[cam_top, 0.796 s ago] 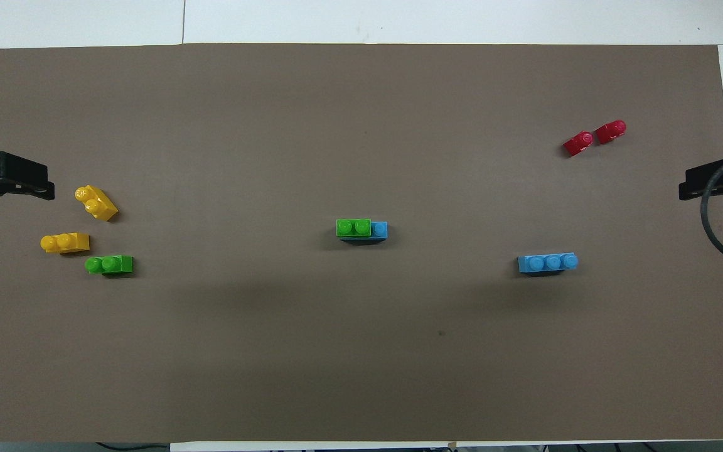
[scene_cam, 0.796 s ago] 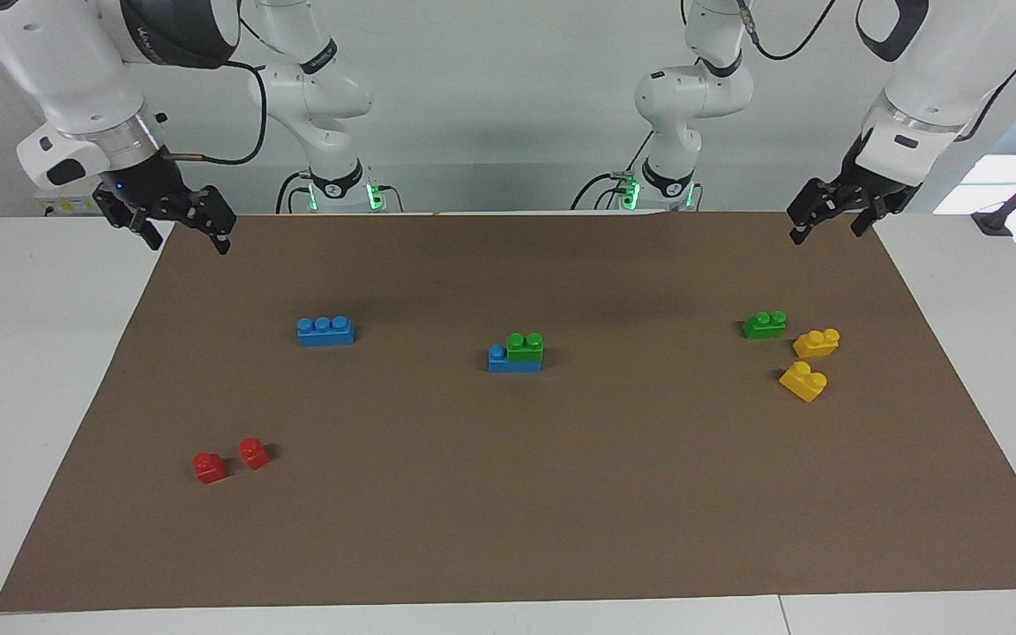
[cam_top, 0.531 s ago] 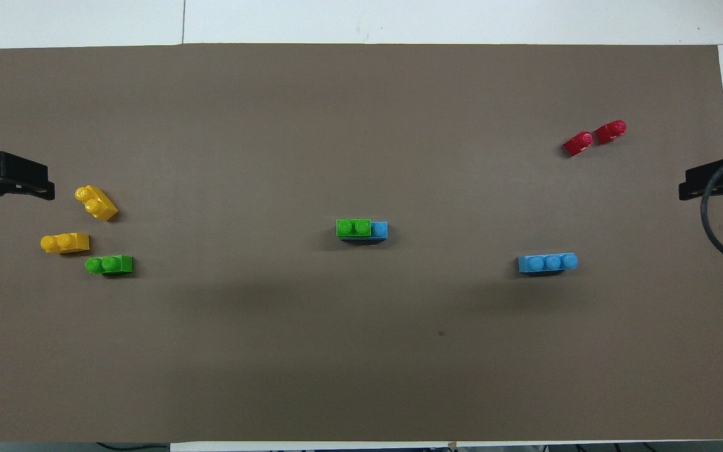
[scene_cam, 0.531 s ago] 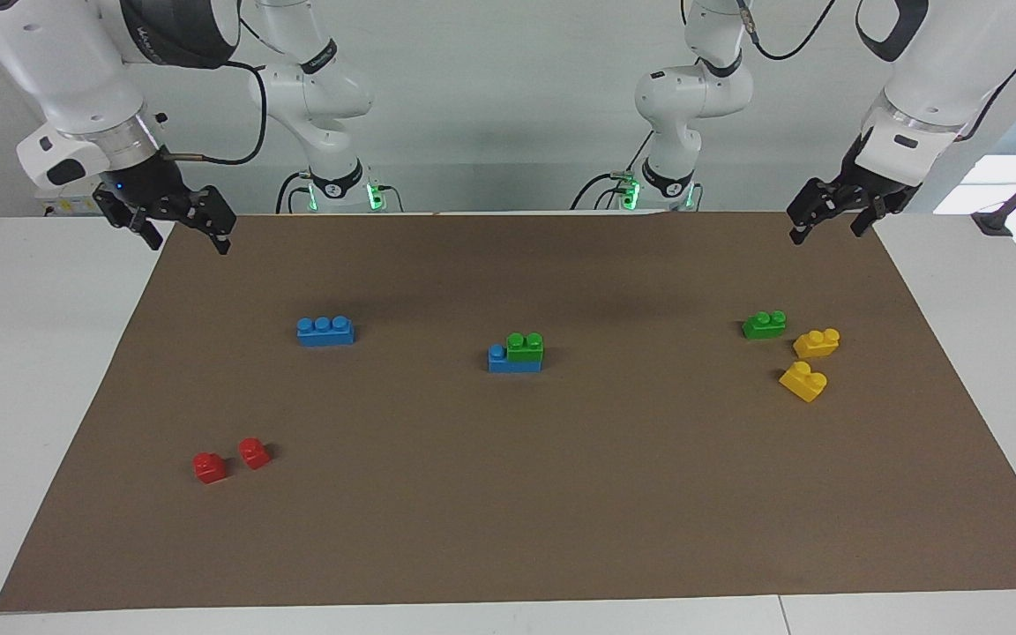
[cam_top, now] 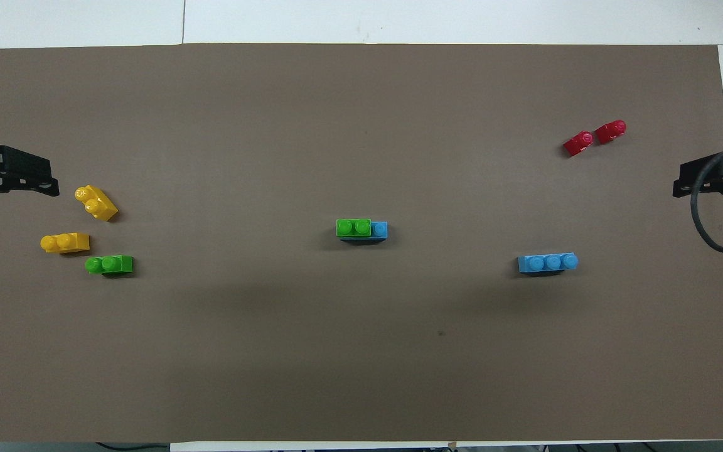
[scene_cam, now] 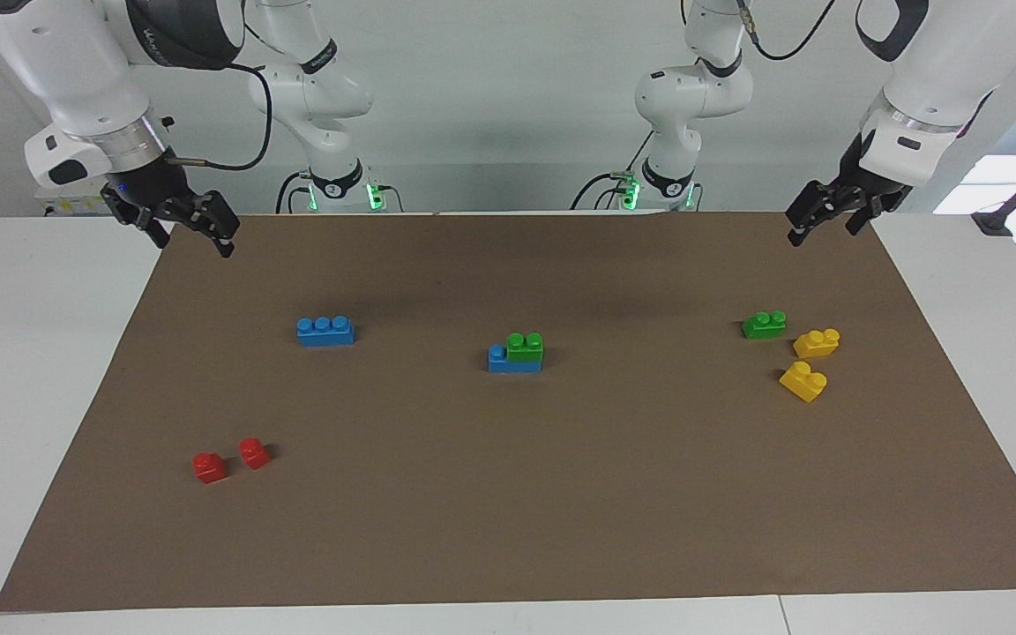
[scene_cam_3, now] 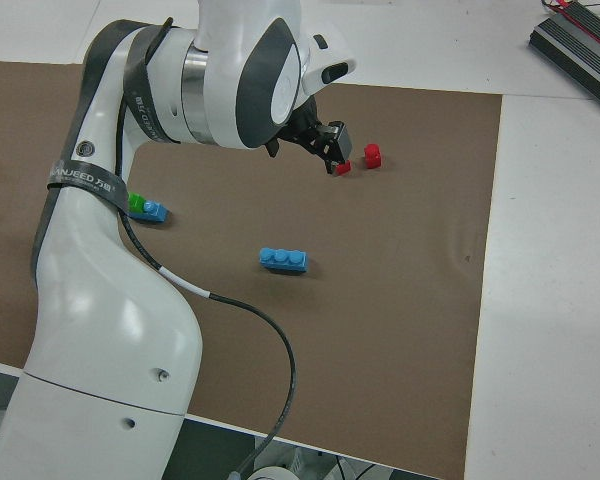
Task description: Remove green block with left arm and hold with right
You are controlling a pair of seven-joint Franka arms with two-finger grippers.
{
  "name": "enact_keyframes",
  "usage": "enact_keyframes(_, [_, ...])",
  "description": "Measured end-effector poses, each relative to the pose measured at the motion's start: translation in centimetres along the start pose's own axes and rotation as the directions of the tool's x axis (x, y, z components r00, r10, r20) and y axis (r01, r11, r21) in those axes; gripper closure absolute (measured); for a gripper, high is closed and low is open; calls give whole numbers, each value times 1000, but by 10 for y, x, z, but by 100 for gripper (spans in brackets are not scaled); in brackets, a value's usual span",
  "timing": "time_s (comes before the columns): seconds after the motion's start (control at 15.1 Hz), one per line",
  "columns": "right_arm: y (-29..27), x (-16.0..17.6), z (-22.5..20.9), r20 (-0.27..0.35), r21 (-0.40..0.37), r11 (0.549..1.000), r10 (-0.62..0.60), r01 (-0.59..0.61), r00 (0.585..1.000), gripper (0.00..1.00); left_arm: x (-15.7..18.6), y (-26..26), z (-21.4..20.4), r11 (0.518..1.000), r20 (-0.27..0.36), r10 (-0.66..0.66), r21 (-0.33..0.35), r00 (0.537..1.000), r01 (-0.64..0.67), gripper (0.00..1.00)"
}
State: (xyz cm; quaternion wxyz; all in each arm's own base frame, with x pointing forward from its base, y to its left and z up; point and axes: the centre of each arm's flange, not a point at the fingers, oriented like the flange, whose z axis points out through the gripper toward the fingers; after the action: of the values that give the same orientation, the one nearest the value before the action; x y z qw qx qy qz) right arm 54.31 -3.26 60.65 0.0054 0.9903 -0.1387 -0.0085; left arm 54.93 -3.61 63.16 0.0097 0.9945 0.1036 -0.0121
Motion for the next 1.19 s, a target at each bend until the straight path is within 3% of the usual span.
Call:
enact_keyframes(0.2, [-15, -4, 10, 28, 15, 975, 219, -220, 975, 0, -6, 28, 10, 987, 1, -161, -4, 987, 161, 0])
enact_keyframes(0.46, [-41, -8, 31, 94, 62, 859, 502, -508, 860, 0, -33, 93, 29, 912, -22, -410, -23, 912, 410, 0])
enact_keyframes(0.73, [-80, -13, 64, 229, 83, 660, 716, -747, 659, 0, -66, 144, 50, 780, -38, -625, -78, 780, 621, 0])
enact_keyframes(0.86, [-93, -9, 84, 317, 75, 574, 762, -816, 565, 0, -83, 170, 59, 686, -28, -725, -106, 688, 719, 0])
enact_keyframes(1.19, [-127, -1, 139, 466, 13, 450, 787, -893, 404, 0, -119, 227, 93, 467, 19, -881, -120, 472, 876, 0])
